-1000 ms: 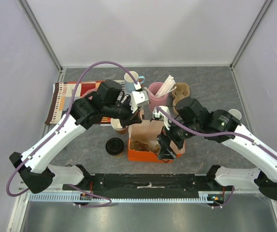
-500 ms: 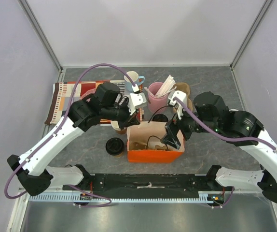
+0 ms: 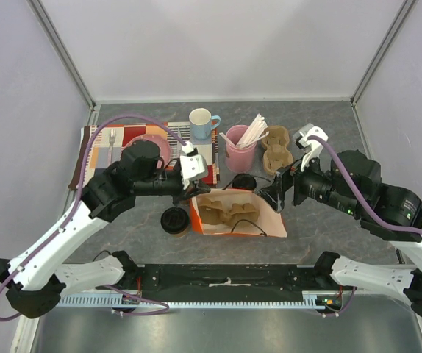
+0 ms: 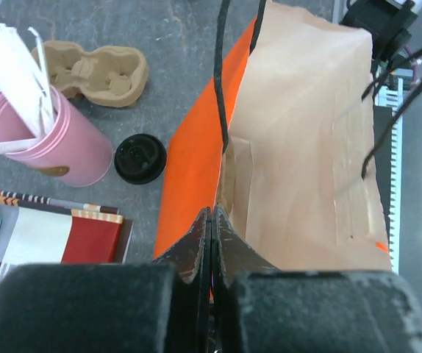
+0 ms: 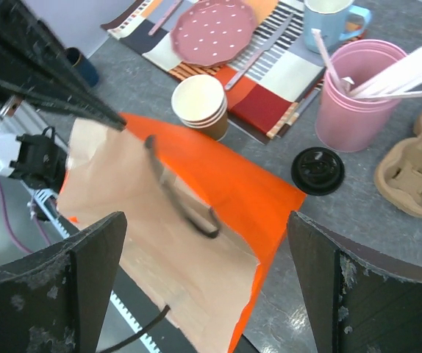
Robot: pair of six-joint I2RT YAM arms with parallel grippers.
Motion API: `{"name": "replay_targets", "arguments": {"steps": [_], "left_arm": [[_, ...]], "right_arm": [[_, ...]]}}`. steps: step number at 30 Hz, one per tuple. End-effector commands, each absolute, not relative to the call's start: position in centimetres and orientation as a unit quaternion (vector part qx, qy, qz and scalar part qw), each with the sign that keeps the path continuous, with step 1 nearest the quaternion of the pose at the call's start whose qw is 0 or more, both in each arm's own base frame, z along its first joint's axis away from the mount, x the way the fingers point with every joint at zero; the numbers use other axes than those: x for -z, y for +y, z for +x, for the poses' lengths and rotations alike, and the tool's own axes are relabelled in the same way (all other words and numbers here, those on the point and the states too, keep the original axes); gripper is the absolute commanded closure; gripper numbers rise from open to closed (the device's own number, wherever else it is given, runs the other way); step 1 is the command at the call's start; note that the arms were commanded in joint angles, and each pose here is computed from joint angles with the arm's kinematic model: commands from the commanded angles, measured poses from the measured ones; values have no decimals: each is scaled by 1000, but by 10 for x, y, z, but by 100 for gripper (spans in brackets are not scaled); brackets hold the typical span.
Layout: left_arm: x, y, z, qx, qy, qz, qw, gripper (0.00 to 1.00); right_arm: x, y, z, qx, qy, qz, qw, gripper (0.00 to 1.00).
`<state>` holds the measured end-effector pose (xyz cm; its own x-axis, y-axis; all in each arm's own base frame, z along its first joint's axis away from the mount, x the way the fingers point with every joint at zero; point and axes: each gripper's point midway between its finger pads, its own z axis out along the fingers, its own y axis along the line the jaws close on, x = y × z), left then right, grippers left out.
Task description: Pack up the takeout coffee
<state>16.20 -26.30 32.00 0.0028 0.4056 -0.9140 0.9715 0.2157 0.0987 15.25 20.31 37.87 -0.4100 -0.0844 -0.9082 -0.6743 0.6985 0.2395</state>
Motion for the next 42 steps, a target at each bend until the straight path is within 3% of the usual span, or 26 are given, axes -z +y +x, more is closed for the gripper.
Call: {"name": "replay_targets", "arguments": {"steps": [1,13,21,26,31,36,42], "left_arm": [[-343,-276,141,347,525,579,518,98],[-334,-289,106,312,386,674,547,98],[-344,-295,105,294,369,678,564,98],[-353,-297,115,242,335,673,614,98],[-332,-302,123,238,360,675,599,98],[-297,-299,140,148,305,703,625,98],[-308,-302,135,178,325,694,618,98]], "right_arm": [[-376,187,166,-277,794,-181,510,2],[-333,168,152,-273,817,-154,484,2],[-325,166,148,-272,820,-162,476,2],[-315,167,146,-267,826,-167,467,2],[-319,171,149,-266,821,-181,471,2],[-319,172,149,-263,821,-192,470,2],[-325,170,152,-257,817,-188,481,2]]}}
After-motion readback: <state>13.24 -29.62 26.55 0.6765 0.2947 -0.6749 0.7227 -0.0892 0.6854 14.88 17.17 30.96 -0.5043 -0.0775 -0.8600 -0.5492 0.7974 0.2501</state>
